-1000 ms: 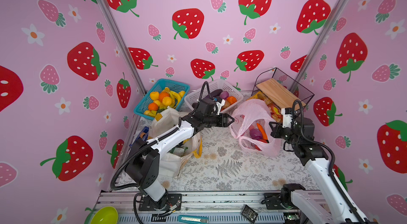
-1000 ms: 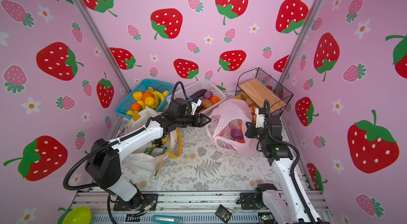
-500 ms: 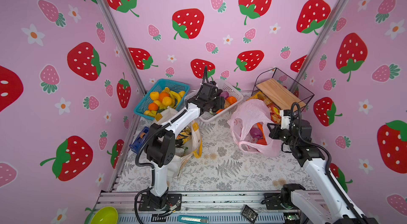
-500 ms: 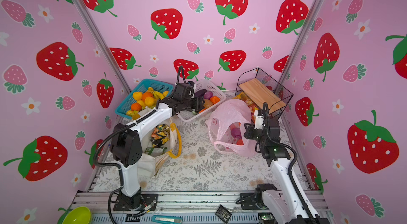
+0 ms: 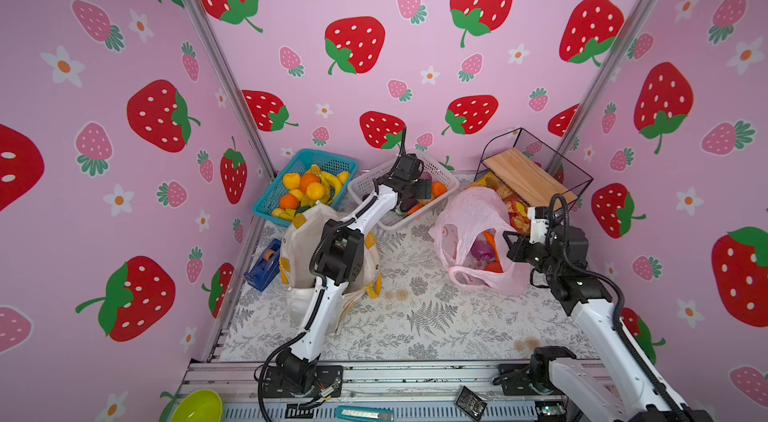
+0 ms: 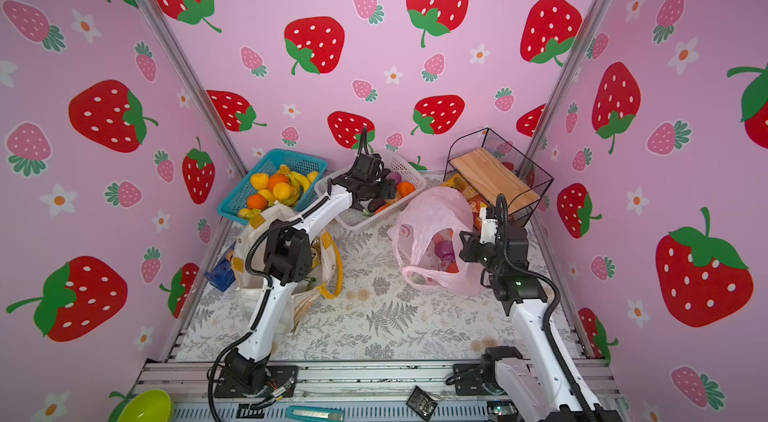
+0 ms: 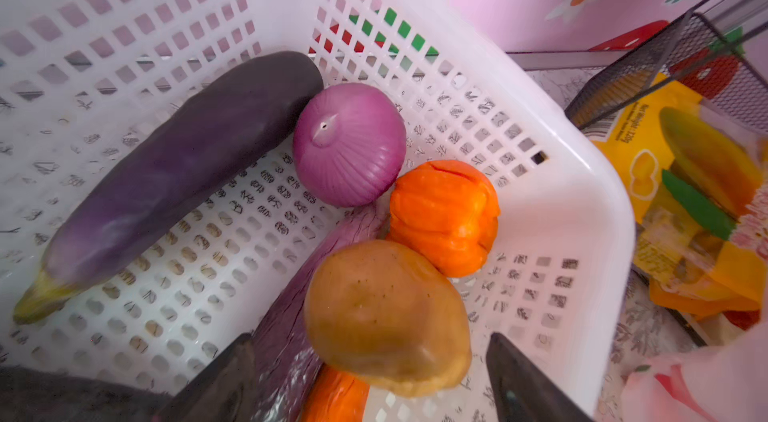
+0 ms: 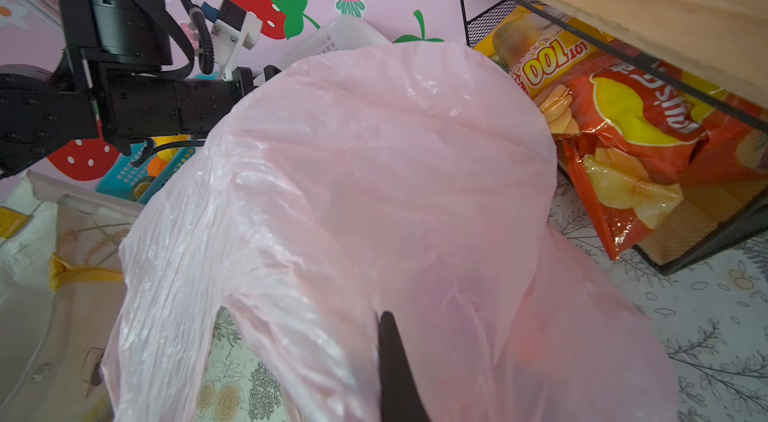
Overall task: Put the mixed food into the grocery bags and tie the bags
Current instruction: 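Lower the left gripper into the white basket toward the brown potato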
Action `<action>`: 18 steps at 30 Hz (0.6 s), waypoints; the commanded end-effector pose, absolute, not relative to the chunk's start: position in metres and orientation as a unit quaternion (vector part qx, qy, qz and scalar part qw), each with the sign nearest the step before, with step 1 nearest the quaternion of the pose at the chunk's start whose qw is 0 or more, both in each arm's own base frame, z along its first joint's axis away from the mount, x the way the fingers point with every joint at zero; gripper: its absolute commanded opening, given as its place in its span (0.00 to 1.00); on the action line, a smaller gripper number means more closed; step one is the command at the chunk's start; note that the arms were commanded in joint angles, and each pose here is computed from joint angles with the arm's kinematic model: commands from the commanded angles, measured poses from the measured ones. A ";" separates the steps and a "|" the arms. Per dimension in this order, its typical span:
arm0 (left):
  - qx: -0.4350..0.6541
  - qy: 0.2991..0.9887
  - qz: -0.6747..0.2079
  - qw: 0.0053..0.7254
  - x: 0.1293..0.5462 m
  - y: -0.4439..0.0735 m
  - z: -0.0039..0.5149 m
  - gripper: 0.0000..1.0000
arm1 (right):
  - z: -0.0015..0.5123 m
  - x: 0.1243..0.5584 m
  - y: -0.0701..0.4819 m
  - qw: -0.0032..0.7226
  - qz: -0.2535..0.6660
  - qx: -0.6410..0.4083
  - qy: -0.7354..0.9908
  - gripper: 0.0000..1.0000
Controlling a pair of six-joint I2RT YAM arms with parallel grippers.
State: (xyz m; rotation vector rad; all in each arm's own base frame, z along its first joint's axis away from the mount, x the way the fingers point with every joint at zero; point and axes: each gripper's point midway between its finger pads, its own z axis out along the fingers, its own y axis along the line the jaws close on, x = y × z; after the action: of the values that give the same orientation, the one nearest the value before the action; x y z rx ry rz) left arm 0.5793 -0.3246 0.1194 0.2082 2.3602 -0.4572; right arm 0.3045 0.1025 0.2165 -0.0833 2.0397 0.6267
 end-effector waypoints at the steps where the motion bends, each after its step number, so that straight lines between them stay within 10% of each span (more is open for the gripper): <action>1: 0.079 0.913 -0.185 0.356 0.585 -0.329 0.125 0.89 | 0.214 0.305 0.103 0.482 0.258 -0.040 0.836 0.00; 18: 0.069 0.911 -0.225 0.339 0.593 -0.339 0.110 0.66 | 0.208 0.304 0.103 0.477 0.260 -0.040 0.839 0.00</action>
State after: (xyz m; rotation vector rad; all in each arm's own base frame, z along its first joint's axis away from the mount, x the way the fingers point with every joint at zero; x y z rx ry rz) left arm 0.5926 -0.3397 0.0953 0.1931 2.3812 -0.5504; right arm 0.3037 0.1035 0.2077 -0.0869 2.0610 0.6322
